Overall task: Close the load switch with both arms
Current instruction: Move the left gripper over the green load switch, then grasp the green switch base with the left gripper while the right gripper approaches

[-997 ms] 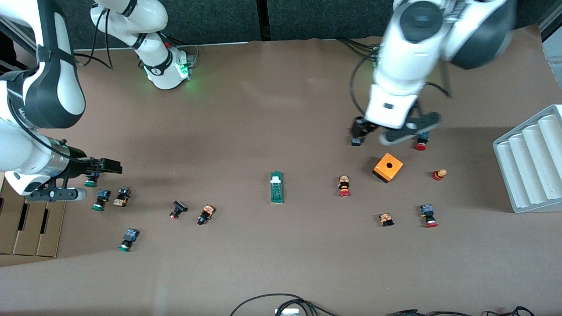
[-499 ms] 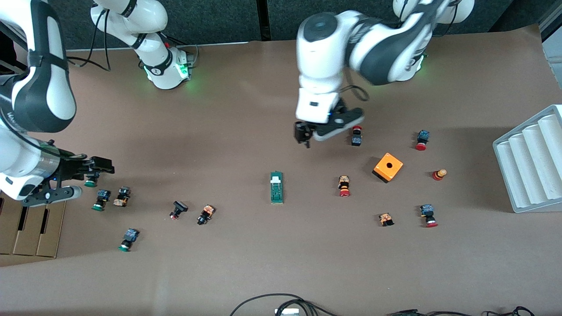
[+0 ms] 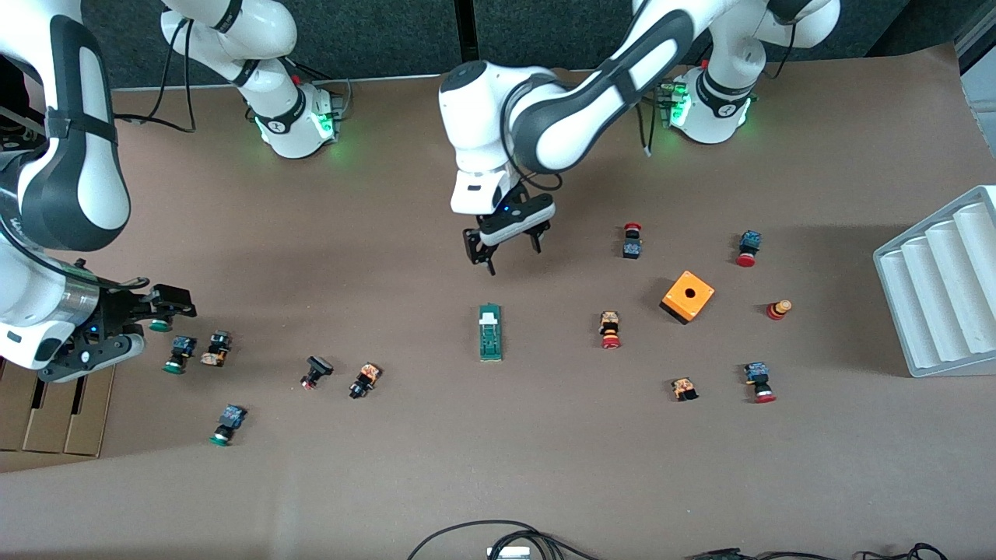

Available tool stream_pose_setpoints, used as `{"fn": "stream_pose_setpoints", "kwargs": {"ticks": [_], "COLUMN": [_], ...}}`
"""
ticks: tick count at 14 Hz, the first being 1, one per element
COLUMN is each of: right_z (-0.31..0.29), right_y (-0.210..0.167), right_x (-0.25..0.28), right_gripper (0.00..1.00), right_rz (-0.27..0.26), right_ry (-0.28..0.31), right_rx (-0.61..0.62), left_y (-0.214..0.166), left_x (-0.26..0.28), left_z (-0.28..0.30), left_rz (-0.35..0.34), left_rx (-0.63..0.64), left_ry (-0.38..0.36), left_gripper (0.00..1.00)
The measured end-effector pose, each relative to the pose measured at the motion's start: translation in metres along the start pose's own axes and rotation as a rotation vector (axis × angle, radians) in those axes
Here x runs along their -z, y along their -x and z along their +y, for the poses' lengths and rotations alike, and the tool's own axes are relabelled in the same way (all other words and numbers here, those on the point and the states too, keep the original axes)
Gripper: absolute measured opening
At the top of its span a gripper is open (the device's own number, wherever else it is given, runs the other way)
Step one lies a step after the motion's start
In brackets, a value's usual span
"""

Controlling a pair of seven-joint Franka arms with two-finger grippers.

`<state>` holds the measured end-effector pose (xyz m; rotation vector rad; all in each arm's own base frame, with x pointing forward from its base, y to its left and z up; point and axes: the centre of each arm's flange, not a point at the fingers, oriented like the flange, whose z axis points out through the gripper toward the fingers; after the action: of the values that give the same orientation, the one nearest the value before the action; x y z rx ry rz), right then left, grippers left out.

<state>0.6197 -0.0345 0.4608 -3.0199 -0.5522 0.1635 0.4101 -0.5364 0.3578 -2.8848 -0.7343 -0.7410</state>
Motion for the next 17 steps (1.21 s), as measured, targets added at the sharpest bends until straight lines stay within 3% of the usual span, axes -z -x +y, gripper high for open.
{"fn": "stream_pose_setpoints", "kwargs": {"ticks": [5, 7, 11, 14, 17], "right_z": [0.0, 0.0, -0.006, -0.028, -0.045], "right_y": [-0.009, -0.012, -0.02, -0.035, -0.05], "right_x": [0.003, 0.006, 0.011, 0.009, -0.003], "right_gripper": [1.0, 1.0, 1.0, 1.0, 1.0], "right_rz": [0.033, 0.057, 0.093, 0.097, 0.099], "right_ry": [0.007, -0.006, 0.025, 0.035, 0.041], "right_rx": [0.356, 0.502, 0.818, 0.934, 0.974], "left_y": [0.067, 0.088, 0.143, 0.157, 0.162], "left_x": [-0.057, -0.086, -0.112, -0.136, -0.164], "left_z": [0.01, 0.01, 0.007, 0.003, -0.002], "left_rz": [0.183, 0.212, 0.262, 0.343, 0.41], "left_rx": [-0.096, -0.143, -0.16, -0.197, -0.207], "left_ry": [0.065, 0.097, 0.157, 0.194, 0.235], "left_gripper": [1.0, 1.0, 1.0, 0.99, 0.98]}}
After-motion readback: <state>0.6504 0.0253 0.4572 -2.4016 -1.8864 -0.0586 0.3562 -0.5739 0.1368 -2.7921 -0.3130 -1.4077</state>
